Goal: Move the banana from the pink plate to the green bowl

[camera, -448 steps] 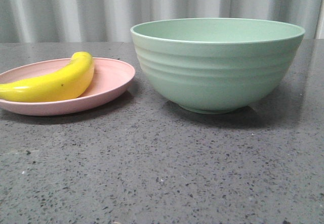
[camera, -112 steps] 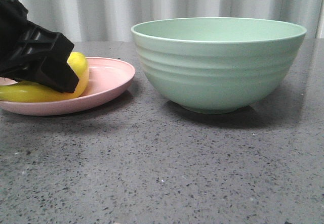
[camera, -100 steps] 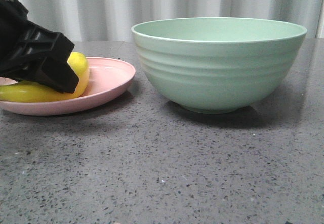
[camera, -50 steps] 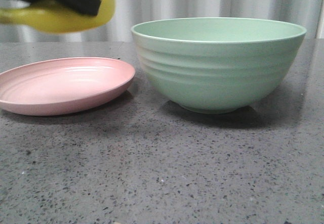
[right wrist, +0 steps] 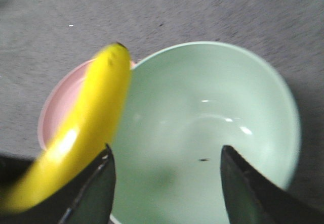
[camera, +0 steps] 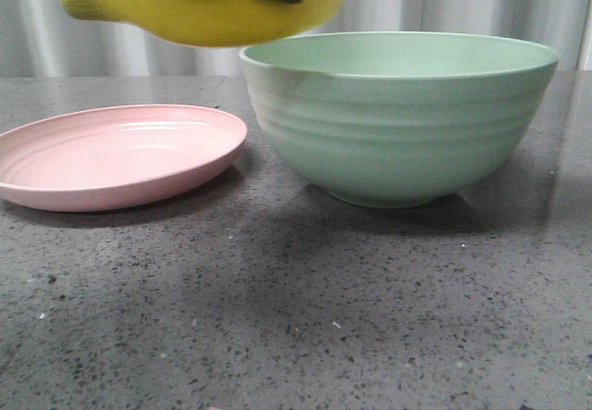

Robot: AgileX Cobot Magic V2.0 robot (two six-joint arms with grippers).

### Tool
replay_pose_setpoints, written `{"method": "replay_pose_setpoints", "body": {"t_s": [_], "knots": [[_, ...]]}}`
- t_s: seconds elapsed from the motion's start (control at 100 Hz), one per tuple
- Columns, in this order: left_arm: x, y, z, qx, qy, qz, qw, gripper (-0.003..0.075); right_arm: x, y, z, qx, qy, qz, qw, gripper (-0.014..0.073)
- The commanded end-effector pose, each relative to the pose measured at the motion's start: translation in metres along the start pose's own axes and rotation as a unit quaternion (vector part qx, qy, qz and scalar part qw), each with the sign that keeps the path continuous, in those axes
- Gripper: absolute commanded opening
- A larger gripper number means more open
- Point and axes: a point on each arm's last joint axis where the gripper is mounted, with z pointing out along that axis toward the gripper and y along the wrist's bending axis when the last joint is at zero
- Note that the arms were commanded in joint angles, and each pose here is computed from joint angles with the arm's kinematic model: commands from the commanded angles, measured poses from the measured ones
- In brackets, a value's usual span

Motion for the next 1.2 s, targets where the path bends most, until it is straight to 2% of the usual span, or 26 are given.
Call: {"method": "replay_pose_setpoints", "body": {"t_s": [0.0, 0.19, 0.45, 0.839, 0.909, 0.989, 1.079, 1.139, 1.189], "knots": [[-0.019, -0.011, -0.010, 0.020, -0.066, 0.002, 0.998, 0.0118, -0.021, 0.010, 0.007, -0.035, -0.018, 0.044, 0.998, 0.0391], [-0.019, -0.016, -0.006, 0.030, -0.065, -0.005, 0.997, 0.0118, -0.031, 0.013, 0.039, -0.067, 0.038, 0.095, 0.992, 0.0387], [-0.021, -0.015, -0.006, 0.030, -0.076, -0.005, 0.997, 0.0118, -0.034, 0.009, 0.065, -0.073, 0.065, 0.127, 0.987, 0.0387], [-0.021, -0.015, -0.006, 0.030, -0.079, -0.005, 0.996, 0.0118, -0.027, 0.015, 0.079, -0.080, 0.080, 0.108, 0.988, 0.0382], [-0.021, -0.015, -0.006, 0.030, -0.079, -0.005, 0.996, 0.0118, -0.026, 0.015, 0.079, -0.081, 0.081, 0.108, 0.988, 0.0327], [-0.021, -0.015, -0.006, 0.030, -0.078, -0.005, 0.996, 0.0141, -0.026, 0.016, 0.079, -0.082, 0.086, 0.107, 0.987, 0.0184], [-0.021, -0.015, -0.006, 0.030, -0.078, -0.005, 0.996, 0.0233, -0.025, 0.016, 0.079, -0.082, 0.087, 0.107, 0.987, 0.0033], [-0.021, -0.015, -0.006, 0.029, -0.078, -0.006, 0.996, 0.0313, -0.026, 0.016, 0.079, -0.082, 0.084, 0.107, 0.987, -0.0036], [-0.021, -0.015, -0.006, 0.028, -0.079, -0.006, 0.996, 0.0340, -0.026, 0.016, 0.079, -0.082, 0.084, 0.107, 0.987, -0.0071]]}}
